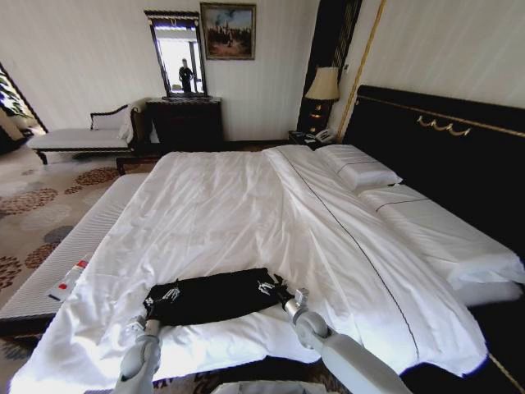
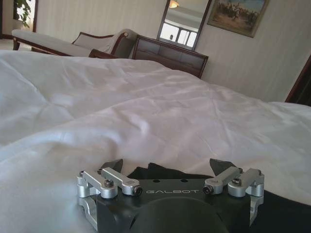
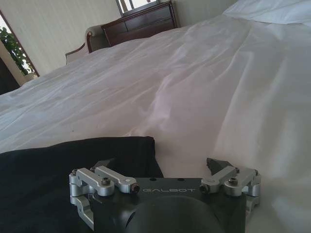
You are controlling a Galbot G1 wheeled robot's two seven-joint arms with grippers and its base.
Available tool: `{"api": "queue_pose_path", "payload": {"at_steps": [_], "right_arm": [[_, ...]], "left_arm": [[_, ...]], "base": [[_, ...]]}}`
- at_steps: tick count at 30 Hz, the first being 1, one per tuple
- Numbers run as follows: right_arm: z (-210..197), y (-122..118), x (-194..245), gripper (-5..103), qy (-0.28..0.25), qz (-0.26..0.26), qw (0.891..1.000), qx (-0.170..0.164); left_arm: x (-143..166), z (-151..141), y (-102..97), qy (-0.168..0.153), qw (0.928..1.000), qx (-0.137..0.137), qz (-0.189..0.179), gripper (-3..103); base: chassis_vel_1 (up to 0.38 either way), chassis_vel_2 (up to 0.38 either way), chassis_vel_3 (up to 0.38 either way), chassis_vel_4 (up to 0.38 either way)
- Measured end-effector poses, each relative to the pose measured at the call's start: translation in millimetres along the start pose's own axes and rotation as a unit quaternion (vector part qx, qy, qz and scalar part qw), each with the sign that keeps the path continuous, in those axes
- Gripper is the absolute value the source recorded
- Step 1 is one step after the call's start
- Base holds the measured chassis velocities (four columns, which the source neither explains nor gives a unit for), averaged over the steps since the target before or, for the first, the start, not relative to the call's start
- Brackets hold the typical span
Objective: Fold the clothes on the bed.
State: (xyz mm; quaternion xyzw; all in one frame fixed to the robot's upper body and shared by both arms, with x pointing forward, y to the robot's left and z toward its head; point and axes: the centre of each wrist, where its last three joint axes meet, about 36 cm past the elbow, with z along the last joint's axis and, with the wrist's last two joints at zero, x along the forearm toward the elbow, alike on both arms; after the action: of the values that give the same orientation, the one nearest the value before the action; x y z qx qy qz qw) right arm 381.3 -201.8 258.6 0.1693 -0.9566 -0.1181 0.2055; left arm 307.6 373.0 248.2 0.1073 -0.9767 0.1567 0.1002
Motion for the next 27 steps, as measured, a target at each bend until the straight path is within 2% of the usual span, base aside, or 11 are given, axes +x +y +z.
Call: {"api": "queue_pose_path", "payload": {"at_steps": [5,6,10,12,13,16,19,22,24,27], "right_arm": [[-27,-1,3,100,-0.051,-0.002,0.999,-0.005],[-42,1,7,100,-0.078,-0.007,0.997,-0.006],[-56,14,22,100,-0.095,-0.022,0.995,-0.021],[-54,33,40,100,-0.074,-0.038,0.995,-0.048],[-54,33,40,100,-0.074,-0.038,0.995,-0.048],[-34,47,53,100,-0.026,-0.046,0.997,-0.054],[-19,50,56,100,0.0,-0.042,0.998,-0.044],[0,48,61,100,0.062,-0.001,0.998,-0.013],[1,47,62,100,0.07,0.006,0.998,-0.009],[2,37,69,100,0.099,0.058,0.993,0.029]], "left_arm": [[12,-24,-0.1,-0.028,0.9995,0.01,0.006,100],[21,-36,-4.5,-0.041,0.999,0.01,0.016,100],[41,-52,-16.0,-0.054,0.9978,0.0,0.039,100],[58,-49,-23.2,-0.044,0.9976,-0.023,0.048,100],[58,-49,-23.2,-0.044,0.9976,-0.023,0.048,100],[70,-28,-23.3,-0.016,0.998,-0.043,0.044,100],[73,-15,-21.7,-0.001,0.9981,-0.049,0.038,100],[74,6,-13.8,0.022,0.9977,-0.06,0.024,100],[74,7,-12.1,0.023,0.9976,-0.061,0.022,100],[73,3,-0.3,0.022,0.9973,-0.069,0.012,100]], "base": [[0.0,0.0,0.0,0.0],[0.0,0.0,0.0,0.0],[0.0,0.0,0.0,0.0],[0.0,0.0,0.0,0.0],[0.0,0.0,0.0,0.0],[0.0,0.0,0.0,0.0],[0.0,0.0,0.0,0.0],[0.0,0.0,0.0,0.0],[0.0,0.0,0.0,0.0],[0.0,0.0,0.0,0.0]]}}
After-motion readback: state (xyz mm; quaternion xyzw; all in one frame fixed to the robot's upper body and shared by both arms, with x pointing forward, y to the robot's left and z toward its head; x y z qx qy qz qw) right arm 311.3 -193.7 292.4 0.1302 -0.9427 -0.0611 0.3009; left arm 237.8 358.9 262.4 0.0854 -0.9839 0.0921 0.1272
